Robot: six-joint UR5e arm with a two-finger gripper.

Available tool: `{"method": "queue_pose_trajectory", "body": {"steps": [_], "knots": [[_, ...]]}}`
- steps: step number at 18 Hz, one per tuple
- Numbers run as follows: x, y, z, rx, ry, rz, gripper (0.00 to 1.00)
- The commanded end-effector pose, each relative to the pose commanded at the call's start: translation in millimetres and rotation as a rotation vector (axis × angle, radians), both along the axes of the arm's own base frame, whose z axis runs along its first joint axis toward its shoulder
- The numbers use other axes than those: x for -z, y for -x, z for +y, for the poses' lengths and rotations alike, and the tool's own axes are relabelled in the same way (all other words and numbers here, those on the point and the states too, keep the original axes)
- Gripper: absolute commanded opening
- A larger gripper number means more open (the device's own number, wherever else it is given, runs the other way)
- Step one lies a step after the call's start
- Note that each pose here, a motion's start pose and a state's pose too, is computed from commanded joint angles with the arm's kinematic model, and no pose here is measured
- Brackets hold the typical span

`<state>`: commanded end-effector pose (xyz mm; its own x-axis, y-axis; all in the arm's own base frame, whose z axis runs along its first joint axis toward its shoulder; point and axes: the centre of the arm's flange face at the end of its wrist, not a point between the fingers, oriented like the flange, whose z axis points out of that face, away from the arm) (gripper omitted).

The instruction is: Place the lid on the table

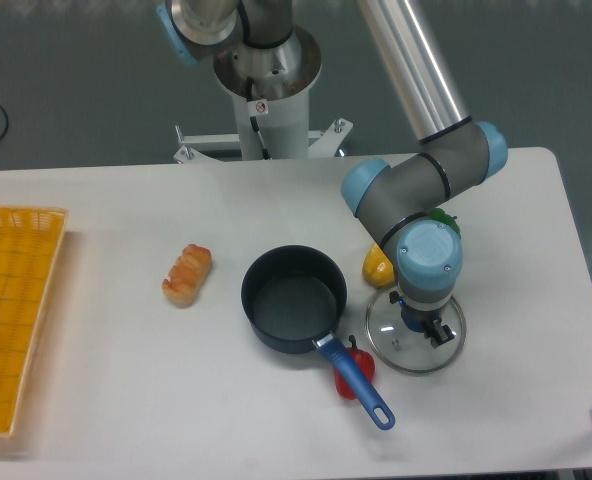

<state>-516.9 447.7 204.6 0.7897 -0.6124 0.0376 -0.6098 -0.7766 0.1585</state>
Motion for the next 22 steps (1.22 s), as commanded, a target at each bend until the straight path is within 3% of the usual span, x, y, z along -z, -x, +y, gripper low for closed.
{"method": "queue_pose_trajectory", "body": {"steps": [2,4,10,12,22], "knots": [[0.0,-0.6,0.7,0.002,0.001,0.001,0.69],[-0.3,-0.3,0.8,0.003,0.000,0.003,0.80],[0.3,-0.7,0.6,0.003,0.001,0.002,0.87],[-1.7,-1.5,1.3,0.006,-0.001,0.004,0.99],[-51.4,-6.2,19.2,0.031,-0.045,0.075,1.00]]}}
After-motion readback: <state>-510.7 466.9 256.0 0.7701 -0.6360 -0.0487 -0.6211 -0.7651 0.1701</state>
